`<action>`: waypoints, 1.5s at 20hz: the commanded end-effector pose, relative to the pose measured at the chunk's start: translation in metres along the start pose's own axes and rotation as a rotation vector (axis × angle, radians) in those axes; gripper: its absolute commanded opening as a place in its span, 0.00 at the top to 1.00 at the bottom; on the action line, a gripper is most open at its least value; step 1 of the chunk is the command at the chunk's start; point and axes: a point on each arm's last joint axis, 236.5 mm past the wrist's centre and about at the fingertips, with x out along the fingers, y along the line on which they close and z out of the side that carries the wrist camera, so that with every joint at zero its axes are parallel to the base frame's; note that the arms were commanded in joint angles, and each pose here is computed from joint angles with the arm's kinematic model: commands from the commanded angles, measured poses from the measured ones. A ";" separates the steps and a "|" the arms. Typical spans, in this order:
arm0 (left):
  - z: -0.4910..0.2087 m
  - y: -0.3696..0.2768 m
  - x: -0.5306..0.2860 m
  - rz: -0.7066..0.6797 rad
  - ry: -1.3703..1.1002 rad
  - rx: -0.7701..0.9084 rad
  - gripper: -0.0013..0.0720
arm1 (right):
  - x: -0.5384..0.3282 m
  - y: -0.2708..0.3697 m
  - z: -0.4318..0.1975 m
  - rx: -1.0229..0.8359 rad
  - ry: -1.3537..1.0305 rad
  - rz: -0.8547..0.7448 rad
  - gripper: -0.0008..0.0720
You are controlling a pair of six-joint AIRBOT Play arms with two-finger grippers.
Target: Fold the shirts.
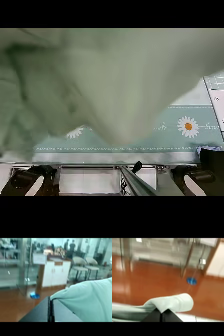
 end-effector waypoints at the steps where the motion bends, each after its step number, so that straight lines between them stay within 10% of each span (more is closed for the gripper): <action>1: -0.088 0.006 0.005 0.022 0.329 -0.215 0.95 | 0.016 0.006 -0.073 -0.082 0.329 0.030 0.97; 11: -0.308 0.106 0.087 0.254 0.671 -0.490 0.95 | 0.248 0.033 -0.264 -0.155 0.907 0.069 0.97; 19: -0.415 0.194 0.196 0.362 0.639 -0.500 0.95 | 0.371 0.030 -0.323 -0.203 0.764 -0.021 0.97; 30: -0.532 0.177 0.185 0.337 0.956 -0.542 0.95 | 0.369 0.061 -0.406 -0.014 0.986 0.013 0.97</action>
